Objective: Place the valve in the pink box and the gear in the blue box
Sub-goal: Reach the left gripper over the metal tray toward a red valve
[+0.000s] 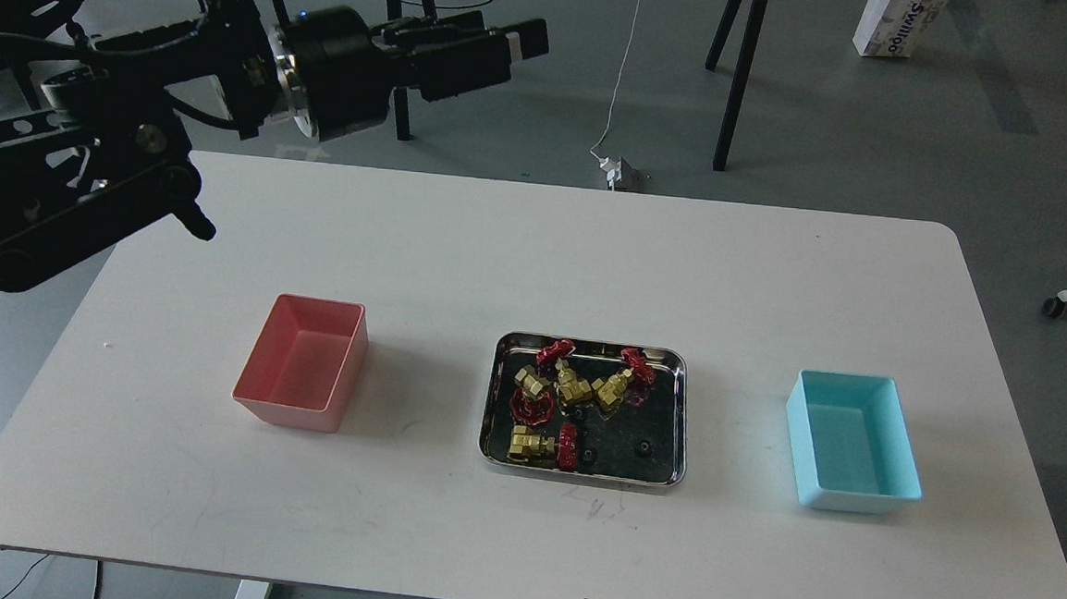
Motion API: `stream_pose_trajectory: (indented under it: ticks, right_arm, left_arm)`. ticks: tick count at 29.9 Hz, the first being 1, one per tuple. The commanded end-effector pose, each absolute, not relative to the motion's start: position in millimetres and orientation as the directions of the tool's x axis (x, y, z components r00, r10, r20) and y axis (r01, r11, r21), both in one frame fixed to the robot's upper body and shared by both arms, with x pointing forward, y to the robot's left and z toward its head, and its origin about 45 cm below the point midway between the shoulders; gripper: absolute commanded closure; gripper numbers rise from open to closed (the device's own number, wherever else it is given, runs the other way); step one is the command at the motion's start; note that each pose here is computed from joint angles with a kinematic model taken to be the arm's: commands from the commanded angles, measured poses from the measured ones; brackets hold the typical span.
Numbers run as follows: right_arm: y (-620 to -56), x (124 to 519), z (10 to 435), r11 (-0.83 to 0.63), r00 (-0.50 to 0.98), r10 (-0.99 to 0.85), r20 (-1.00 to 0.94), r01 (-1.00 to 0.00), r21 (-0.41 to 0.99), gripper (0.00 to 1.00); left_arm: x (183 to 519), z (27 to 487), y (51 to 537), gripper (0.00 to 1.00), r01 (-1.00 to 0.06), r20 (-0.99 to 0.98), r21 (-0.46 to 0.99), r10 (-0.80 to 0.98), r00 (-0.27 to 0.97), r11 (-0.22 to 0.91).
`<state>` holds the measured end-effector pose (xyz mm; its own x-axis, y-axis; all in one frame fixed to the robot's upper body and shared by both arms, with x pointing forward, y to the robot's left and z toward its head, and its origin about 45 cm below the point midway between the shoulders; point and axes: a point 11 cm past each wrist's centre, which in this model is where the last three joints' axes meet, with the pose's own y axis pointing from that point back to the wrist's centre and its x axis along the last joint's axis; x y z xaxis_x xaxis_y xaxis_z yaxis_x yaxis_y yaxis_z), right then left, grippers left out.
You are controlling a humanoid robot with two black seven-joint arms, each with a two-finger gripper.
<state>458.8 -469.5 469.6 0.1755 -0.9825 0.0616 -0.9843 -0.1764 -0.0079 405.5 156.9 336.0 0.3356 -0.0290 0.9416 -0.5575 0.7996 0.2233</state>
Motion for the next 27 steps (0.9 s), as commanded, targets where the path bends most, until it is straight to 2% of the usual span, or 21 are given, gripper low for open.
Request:
stream_pose_trajectory:
  ticks: [1,3,5,9,13,21,27]
  right_arm:
    - [-464,460,483,-0.19,0.187,-0.98,0.069,-0.981,-0.033,0.01]
    - [-462,460,493,-0.193,0.189,-0.979,0.075,-0.98,-0.051,0.01]
    - [-461,460,497,-0.195,0.19,-0.979,0.079,-0.979,-0.059,0.01]
    - [-459,460,508,-0.2,0.192,-0.976,0.099,-0.977,-0.075,0.01]
    - [-457,461,510,-0.202,0.191,-0.97,0.154,-0.977,-0.064,0.01]
    - [-459,461,507,-0.196,0.185,-0.969,0.162,-0.979,-0.053,0.01]
    - [-459,461,505,-0.197,0.187,-0.969,0.162,-0.979,-0.05,0.01]
  left_arm:
    - [388,281,137,0.01,-0.514,0.928,0.371,-0.335,0.166,0.773]
    - [382,257,125,0.01,-0.535,0.906,0.401,-0.409,0.11,0.744]
    - [375,234,117,0.01,-0.549,0.893,0.419,-0.438,0.105,0.723]
    - [364,196,104,0.0,-0.574,0.88,0.45,-0.45,0.153,0.684]
    - [350,150,112,0.0,-0.577,0.849,0.519,-0.462,0.257,0.631]
    - [342,107,107,0.0,-0.57,0.818,0.573,-0.449,0.36,0.588]
    - [330,96,82,0.0,-0.538,0.816,0.577,-0.405,0.413,0.614]
